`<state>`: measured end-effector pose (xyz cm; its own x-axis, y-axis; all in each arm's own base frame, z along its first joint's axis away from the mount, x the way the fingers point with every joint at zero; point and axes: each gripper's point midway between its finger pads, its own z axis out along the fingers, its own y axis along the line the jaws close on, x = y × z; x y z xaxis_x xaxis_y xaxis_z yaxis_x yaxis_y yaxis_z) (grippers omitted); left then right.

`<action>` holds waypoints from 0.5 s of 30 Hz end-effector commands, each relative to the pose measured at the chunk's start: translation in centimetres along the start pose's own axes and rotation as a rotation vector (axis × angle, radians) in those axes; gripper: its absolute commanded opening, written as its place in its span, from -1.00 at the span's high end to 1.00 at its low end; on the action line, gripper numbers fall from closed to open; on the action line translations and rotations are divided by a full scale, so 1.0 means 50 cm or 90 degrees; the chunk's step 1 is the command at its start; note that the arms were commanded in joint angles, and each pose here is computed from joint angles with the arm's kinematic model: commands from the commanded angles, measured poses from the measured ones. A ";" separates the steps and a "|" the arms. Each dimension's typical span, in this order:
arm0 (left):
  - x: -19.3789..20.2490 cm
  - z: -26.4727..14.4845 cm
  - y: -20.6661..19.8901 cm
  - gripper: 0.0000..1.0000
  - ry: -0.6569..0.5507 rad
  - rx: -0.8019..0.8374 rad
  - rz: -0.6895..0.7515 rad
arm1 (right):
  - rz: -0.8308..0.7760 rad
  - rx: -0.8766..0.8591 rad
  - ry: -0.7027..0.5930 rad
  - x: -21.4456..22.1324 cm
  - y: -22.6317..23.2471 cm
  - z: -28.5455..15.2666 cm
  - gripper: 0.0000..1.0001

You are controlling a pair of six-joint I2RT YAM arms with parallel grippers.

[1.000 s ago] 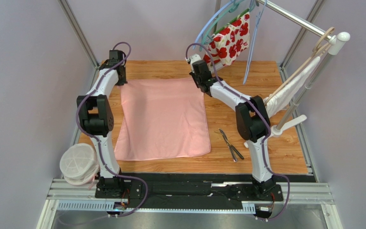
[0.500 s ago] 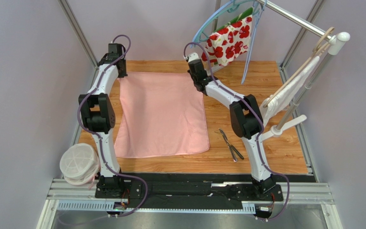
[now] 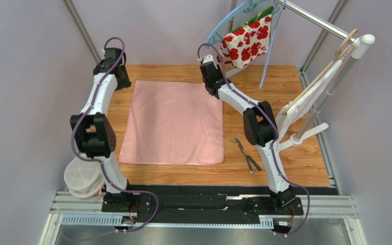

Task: Fold the napkin into a case and place the utensils inside
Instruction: Flatten out the crumpled napkin at the center of the board.

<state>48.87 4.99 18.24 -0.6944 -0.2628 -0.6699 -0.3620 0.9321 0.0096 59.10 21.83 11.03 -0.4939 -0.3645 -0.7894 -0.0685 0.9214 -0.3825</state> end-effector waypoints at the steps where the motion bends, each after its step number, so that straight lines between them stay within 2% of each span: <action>1: 0.142 -0.090 -0.061 0.37 0.069 0.168 -0.124 | 0.029 0.007 0.011 -0.016 -0.018 -0.034 -0.12; 2: 0.162 -0.088 -0.063 0.42 0.077 0.171 -0.150 | 0.035 -0.006 -0.001 -0.034 -0.016 -0.062 -0.24; 3: 0.180 -0.092 -0.067 0.43 0.083 0.181 -0.159 | 0.024 -0.015 0.013 -0.009 -0.006 -0.073 -0.30; 4: 0.236 -0.081 -0.072 0.44 0.124 0.198 -0.160 | 0.021 -0.025 0.021 -0.001 0.001 -0.087 -0.35; 5: 0.252 -0.075 -0.072 0.47 0.133 0.198 -0.164 | 0.035 -0.037 0.018 -0.011 0.004 -0.115 -0.36; 7: 0.302 -0.058 -0.071 0.47 0.174 0.193 -0.175 | 0.040 -0.064 0.062 0.035 0.021 -0.139 -0.36; 9: 0.343 -0.041 -0.067 0.47 0.221 0.174 -0.194 | 0.075 -0.092 0.076 0.038 0.034 -0.181 -0.36; 11: 0.374 -0.030 -0.064 0.45 0.258 0.155 -0.208 | 0.060 -0.137 0.107 0.084 0.078 -0.221 -0.36; 15: 0.433 -0.018 -0.005 0.45 0.302 0.039 -0.240 | 0.049 -0.256 0.137 0.135 0.179 -0.289 -0.36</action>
<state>34.48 -2.44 4.71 -0.7979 -0.5539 -0.2377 -0.4951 0.8272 -0.2656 46.94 24.72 8.87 -0.6535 -0.3371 -0.6777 -0.2246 0.9414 -0.2517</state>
